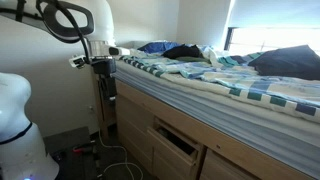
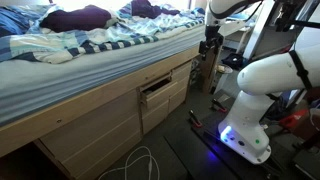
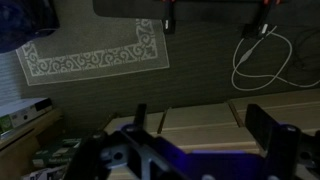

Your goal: Open the middle top drawer of the bed cabinet

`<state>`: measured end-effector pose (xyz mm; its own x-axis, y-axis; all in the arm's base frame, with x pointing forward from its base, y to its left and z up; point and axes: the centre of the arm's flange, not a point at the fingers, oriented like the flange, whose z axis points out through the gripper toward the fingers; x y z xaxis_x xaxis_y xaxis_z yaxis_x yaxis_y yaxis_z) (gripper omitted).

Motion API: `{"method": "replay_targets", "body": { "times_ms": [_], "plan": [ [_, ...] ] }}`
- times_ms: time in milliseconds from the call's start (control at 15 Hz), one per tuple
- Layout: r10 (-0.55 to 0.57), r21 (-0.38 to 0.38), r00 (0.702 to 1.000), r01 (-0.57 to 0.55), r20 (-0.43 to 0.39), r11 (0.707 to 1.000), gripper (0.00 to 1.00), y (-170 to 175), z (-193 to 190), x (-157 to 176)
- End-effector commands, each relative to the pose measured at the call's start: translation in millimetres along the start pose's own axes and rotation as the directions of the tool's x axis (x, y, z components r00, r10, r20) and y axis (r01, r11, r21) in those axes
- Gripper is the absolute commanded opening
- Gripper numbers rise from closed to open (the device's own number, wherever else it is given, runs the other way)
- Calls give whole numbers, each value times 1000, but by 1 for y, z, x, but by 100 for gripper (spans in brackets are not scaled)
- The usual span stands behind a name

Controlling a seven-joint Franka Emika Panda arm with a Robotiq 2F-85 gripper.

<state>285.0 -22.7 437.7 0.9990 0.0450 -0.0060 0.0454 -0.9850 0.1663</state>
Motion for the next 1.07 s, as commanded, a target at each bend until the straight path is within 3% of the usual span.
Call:
{"method": "replay_targets", "body": {
  "times_ms": [0, 467, 733, 1000],
  "plan": [
    [0, 0, 1000, 0, 0, 1000, 100, 0, 0, 0],
    [12, 4, 1000, -12, -5, 1000, 100, -6, 2, 9],
    [36, 60, 999, -37, 11, 998, 100, -29, 6, 45],
    [93, 108, 992, -102, 84, 989, 100, -50, 19, 75]
  ]
}}
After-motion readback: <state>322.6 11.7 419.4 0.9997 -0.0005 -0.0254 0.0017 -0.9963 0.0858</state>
